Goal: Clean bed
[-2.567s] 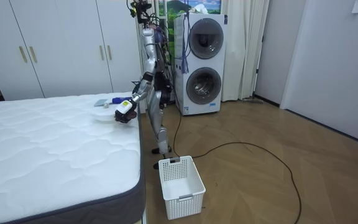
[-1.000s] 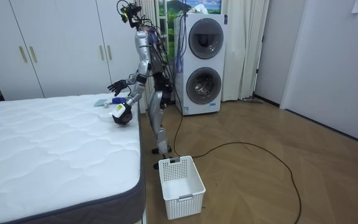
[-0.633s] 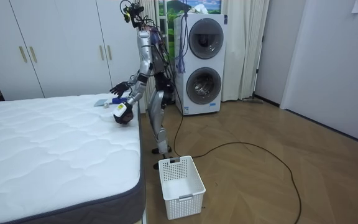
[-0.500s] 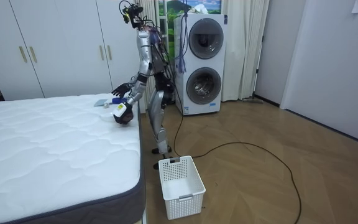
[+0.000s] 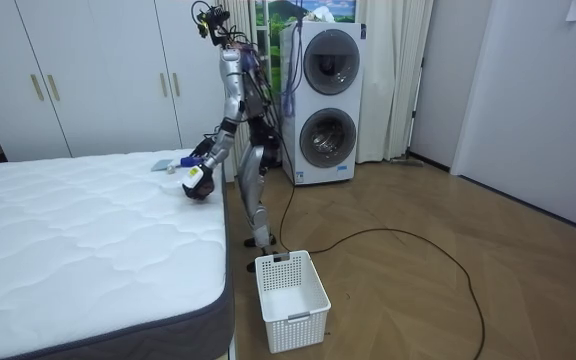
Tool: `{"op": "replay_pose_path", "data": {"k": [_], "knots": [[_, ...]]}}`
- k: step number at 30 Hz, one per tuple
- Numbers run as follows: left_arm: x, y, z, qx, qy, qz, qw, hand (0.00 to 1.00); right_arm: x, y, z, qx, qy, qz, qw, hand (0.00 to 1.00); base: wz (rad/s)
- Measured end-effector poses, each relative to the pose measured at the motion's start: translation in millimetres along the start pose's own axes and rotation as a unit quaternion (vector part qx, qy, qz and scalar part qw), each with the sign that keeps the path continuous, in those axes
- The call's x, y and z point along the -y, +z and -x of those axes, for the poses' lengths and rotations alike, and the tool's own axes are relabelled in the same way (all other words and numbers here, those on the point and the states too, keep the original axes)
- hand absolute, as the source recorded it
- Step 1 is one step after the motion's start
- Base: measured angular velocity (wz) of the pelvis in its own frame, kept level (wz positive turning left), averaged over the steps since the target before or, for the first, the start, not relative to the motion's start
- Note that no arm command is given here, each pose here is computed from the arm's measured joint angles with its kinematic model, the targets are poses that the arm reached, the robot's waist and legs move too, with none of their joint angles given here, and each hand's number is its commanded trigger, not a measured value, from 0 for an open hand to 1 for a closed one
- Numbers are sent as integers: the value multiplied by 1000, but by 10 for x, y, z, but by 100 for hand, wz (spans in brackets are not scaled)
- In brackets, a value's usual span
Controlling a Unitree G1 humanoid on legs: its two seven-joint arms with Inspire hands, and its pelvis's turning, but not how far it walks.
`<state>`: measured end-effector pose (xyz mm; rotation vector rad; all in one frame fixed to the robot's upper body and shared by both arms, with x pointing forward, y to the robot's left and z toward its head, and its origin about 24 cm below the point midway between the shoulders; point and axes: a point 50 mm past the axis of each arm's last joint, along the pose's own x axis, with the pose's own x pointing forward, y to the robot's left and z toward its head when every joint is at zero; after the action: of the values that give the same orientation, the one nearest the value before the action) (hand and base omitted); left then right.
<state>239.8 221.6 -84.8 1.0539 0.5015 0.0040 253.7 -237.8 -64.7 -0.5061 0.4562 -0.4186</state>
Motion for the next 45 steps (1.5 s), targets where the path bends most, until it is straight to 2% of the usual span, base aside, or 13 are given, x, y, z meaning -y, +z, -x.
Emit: {"op": "replay_pose_path", "data": {"k": [2, 4, 5, 20, 36, 45], "knots": [[4, 1, 1, 0, -1, -2, 1000, 100, 2, -23, 2, -1, 1, 12, 1000, 0, 4], [12, -11, 5, -2, -3, -3, 1000, 100, 7, -47, 5, -2, 2, 23, 1000, 53, 6], [13, -13, 6, -2, -3, -3, 1000, 100, 12, -60, 5, -4, 1, 27, 1000, 100, 6], [17, -12, 3, -5, -13, -7, 1000, 100, 343, -194, -116, -47, -56, 58, 996, 100, 2], [16, -33, 0, -12, -22, -14, 1000, 100, 346, -427, -56, -138, -33, 18, 990, 100, 0], [-5, -46, -8, -13, -26, -15, 999, 100, 395, -434, -70, -138, -37, 22, 990, 100, 0]]}}
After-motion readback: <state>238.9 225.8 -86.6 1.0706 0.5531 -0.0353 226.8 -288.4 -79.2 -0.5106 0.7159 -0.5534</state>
